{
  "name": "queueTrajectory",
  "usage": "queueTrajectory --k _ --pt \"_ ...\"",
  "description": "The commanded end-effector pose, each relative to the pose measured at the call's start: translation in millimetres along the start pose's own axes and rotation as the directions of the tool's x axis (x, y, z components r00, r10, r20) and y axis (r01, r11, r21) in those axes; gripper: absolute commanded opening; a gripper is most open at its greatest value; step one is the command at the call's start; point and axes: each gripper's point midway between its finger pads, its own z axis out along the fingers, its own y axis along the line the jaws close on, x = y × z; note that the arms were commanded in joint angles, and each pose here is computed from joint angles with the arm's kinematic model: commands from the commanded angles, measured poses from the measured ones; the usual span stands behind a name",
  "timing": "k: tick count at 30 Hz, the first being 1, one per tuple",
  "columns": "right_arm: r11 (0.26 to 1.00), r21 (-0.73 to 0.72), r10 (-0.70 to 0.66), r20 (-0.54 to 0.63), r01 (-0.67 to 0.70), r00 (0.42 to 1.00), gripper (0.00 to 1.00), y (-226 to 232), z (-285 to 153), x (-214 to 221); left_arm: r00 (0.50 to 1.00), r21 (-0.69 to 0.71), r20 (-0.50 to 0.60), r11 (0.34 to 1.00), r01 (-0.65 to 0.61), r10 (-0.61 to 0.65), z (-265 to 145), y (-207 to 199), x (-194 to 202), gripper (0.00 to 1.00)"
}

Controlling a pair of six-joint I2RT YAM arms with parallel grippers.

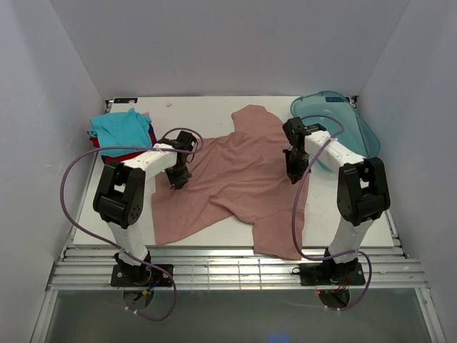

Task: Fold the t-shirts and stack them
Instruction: Flatten the tshirt out

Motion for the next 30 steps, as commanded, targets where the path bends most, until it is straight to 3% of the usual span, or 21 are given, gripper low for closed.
queueTrajectory --k 1,4,9,10,12,14,15,16,18,23,25,30 --pt "0.999 0.034 0.031 -0.011 -0.031 0.999 0.08 -7.8 -21.5 20.9 0.994 0.136 0.093 0.989 -0.064 0.052 -23.4 -32.5 -34.1 0.00" --pt "0.998 0.033 0.049 0.003 -0.049 0.999 0.09 -9.3 -39.1 39.8 0.983 0.186 0.167 0.977 -0.108 0.077 -40.2 -42.3 -53.6 0.00" --pt "0.997 0.043 0.066 0.044 -0.067 0.997 0.24 -12.3 -66.0 86.4 0.958 0.228 0.284 0.967 -0.112 0.044 -88.9 -38.1 -82.4 0.00" --pt "0.996 0.051 0.068 0.027 -0.070 0.997 0.27 -14.0 -67.9 98.8 0.962 0.206 0.270 0.974 -0.097 0.039 -94.5 -27.2 -77.2 0.04" --pt "0.995 0.049 0.084 0.007 -0.084 0.996 0.28 -14.7 -69.8 126.3 0.964 0.191 0.266 0.980 -0.059 0.006 -108.7 -9.8 -70.9 0.20" --pt "0.994 0.048 0.097 -0.007 -0.096 0.995 0.31 -13.5 -73.2 150.2 0.981 0.185 0.194 0.983 -0.013 -0.023 -114.6 6.1 -47.3 0.46" --pt "0.994 0.048 0.098 -0.020 -0.097 0.995 0.31 -13.0 -73.0 160.1 0.986 0.182 0.166 0.983 0.003 -0.034 -113.2 11.4 -37.9 0.66" --pt "0.995 0.064 0.078 -0.052 -0.075 0.996 0.32 -13.1 -69.2 176.5 0.993 0.153 0.106 0.988 0.029 -0.045 -102.6 21.9 -16.9 0.70" --pt "0.993 0.066 0.105 -0.067 -0.100 0.992 0.34 -12.9 -65.8 194.0 0.998 0.137 0.038 0.989 0.049 -0.055 -95.1 37.8 13.9 0.74" --pt "0.994 0.053 0.099 -0.077 -0.095 0.992 0.36 -6.0 -59.9 213.9 0.993 0.063 0.015 0.991 0.116 -0.117 -87.6 70.2 47.3 0.74" --pt "0.994 0.043 0.101 -0.080 -0.098 0.992 0.36 -2.3 -59.3 216.1 0.991 0.012 0.023 0.991 0.131 -0.131 -87.8 87.0 54.8 0.74" --pt "0.998 0.028 0.058 -0.071 -0.056 0.996 0.36 8.6 -61.9 215.7 0.977 -0.042 -0.079 0.979 0.197 -0.200 -75.5 104.9 101.1 0.71"
